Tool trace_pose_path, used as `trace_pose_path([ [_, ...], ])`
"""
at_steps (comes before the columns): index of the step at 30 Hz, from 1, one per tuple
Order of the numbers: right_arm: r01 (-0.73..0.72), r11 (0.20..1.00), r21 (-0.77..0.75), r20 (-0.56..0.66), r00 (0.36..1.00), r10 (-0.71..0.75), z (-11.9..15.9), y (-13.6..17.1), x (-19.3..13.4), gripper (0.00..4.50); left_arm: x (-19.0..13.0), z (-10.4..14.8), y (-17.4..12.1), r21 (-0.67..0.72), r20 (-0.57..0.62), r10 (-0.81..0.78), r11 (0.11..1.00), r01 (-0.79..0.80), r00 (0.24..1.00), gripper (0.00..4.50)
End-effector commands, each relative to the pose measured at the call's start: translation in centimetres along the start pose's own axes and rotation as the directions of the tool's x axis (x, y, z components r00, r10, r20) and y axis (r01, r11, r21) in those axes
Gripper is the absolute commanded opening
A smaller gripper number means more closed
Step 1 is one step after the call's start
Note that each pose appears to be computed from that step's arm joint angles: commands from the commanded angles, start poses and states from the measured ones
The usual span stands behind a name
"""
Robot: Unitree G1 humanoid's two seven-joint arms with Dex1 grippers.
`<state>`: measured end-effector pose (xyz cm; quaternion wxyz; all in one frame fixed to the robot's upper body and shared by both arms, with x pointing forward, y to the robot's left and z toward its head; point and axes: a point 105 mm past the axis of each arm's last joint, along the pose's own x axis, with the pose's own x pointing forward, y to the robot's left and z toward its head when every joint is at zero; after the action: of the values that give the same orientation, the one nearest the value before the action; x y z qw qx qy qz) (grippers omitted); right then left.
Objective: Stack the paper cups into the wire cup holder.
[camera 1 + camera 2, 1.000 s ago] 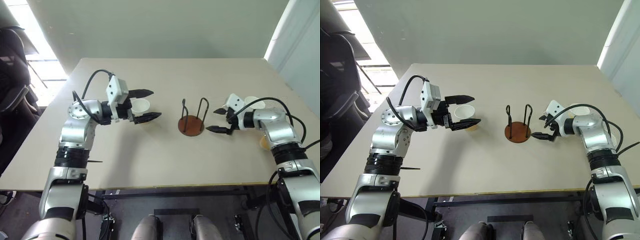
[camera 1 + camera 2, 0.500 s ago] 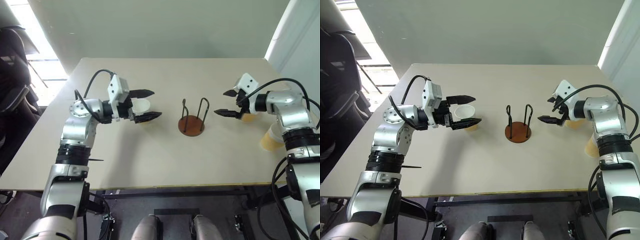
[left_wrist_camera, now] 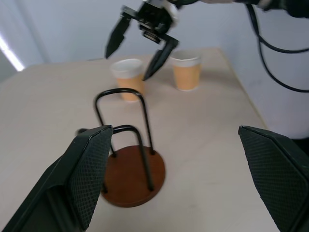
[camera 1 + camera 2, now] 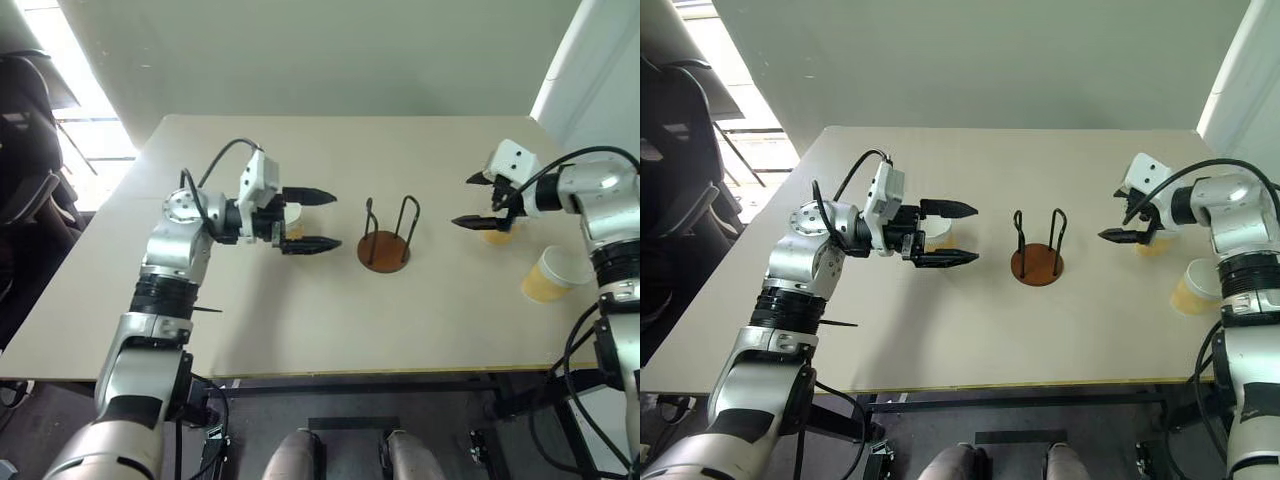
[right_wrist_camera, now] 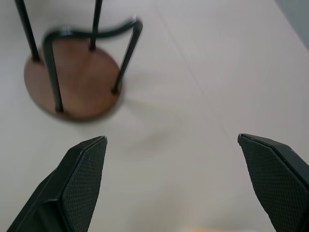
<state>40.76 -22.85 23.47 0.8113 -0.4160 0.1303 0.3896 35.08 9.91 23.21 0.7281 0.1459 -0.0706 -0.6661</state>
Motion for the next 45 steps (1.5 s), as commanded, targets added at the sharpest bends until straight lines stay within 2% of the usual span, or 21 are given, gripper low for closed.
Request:
trace_pose_path([
  [1, 0.003, 0.998, -0.060, -0.038, 0.999, -0.006, 0.4, -1.1, -1.5, 4.49, 0.7, 1.9, 0.0, 0.055, 0.032, -0.038, 0.998, 0.036, 0.999, 4.50],
  [13, -0.022, 0.991, -0.133, -0.252, 0.968, -0.012, -3.0, -1.6, -1.7, 4.49, 0.6, 1.8, -0.4, 0.060, 0.037, -0.027, 0.998, 0.025, 0.999, 4.50],
  [23, 0.006, 0.977, -0.211, -0.418, 0.903, -0.096, -6.2, -2.0, -1.8, 4.49, 0.4, 2.1, -0.5, 0.071, 0.037, -0.014, 0.997, 0.011, 0.999, 4.50],
  [30, 0.022, 0.976, -0.218, -0.444, 0.888, -0.119, -6.8, -2.2, -1.8, 4.49, 0.4, 2.0, -0.6, 0.073, 0.030, -0.013, 0.997, 0.011, 0.999, 4.50],
  [37, 0.025, 0.974, -0.223, -0.429, 0.895, -0.122, -6.2, -2.1, -0.8, 4.49, 0.3, 2.1, -0.6, 0.073, 0.024, -0.010, 0.997, 0.008, 1.000, 4.50],
  [40, 0.032, 0.974, -0.226, -0.422, 0.898, -0.128, -5.9, -2.1, -0.3, 3.57, 0.2, 2.1, -0.6, 0.072, 0.023, -0.009, 0.997, 0.007, 1.000, 4.50],
  [45, 0.008, 0.972, -0.233, -0.422, 0.900, -0.109, -5.8, -1.7, 0.5, 1.78, 0.1, 2.2, -0.5, 0.072, 0.024, -0.003, 0.997, 0.001, 1.000, 4.50],
])
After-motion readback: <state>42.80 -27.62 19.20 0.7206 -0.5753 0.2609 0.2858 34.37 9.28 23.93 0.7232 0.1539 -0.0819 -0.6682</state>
